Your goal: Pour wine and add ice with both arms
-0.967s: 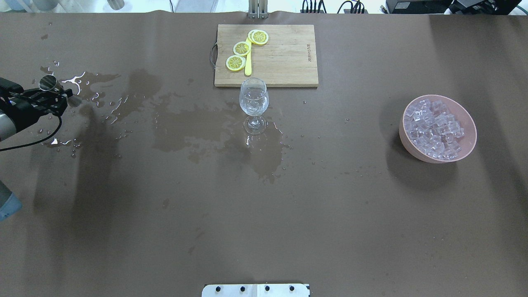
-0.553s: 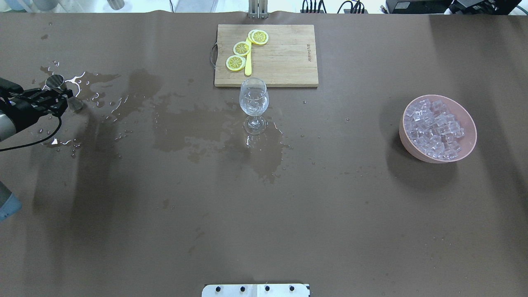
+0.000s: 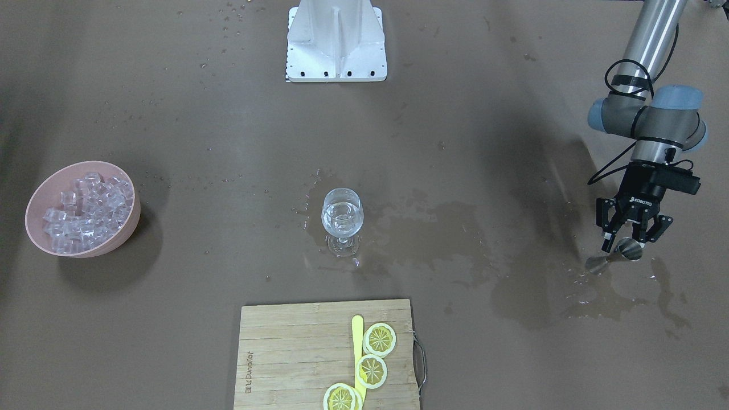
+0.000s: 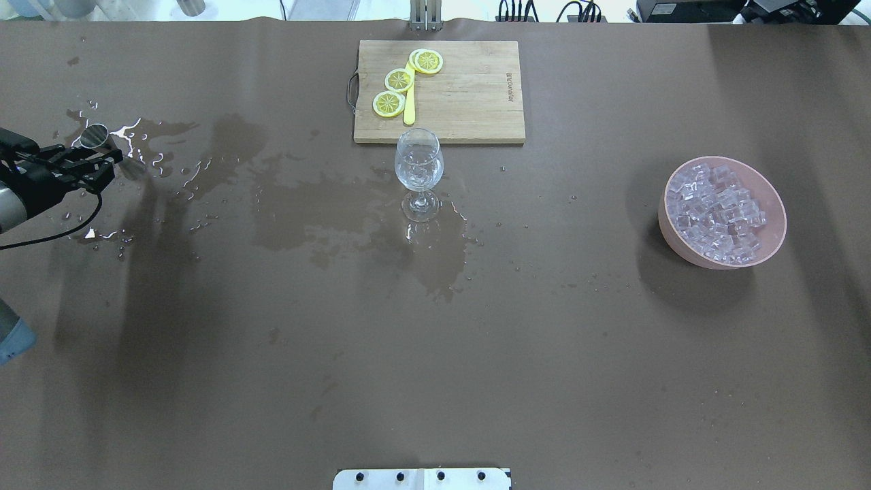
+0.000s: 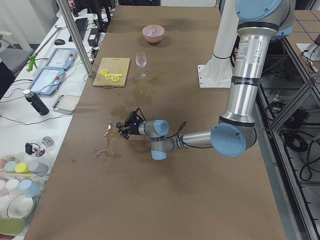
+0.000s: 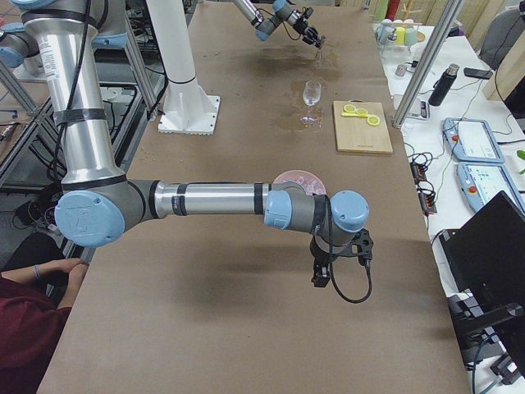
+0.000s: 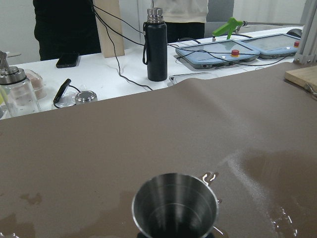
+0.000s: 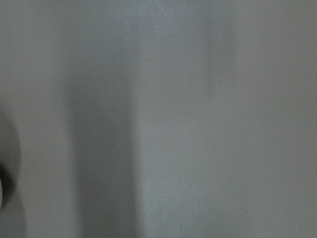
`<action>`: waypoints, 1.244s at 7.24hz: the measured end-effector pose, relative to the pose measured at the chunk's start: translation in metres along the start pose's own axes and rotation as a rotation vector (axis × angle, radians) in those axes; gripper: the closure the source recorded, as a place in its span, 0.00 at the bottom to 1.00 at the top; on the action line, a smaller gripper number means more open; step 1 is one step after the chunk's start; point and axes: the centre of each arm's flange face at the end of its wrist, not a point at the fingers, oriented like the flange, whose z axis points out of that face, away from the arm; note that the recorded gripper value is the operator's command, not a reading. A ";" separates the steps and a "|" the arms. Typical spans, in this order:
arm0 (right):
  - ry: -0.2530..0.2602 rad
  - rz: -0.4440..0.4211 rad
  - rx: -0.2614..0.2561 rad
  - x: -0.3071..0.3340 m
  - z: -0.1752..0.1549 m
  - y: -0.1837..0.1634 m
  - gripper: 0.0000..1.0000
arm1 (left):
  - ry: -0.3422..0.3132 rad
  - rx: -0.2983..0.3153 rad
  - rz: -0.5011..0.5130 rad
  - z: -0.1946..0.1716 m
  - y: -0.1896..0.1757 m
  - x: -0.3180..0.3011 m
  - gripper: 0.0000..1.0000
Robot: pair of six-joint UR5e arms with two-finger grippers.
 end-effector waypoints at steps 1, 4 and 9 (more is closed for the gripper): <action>-0.001 0.000 0.001 0.000 -0.001 0.000 0.00 | -0.009 -0.008 -0.006 0.002 -0.001 0.000 0.02; 0.000 0.000 0.003 0.000 -0.001 -0.001 0.00 | -0.002 -0.031 -0.049 -0.001 -0.007 0.004 0.02; -0.001 0.002 0.008 0.002 -0.004 0.000 0.00 | 0.032 -0.246 -0.141 -0.079 -0.088 -0.044 0.02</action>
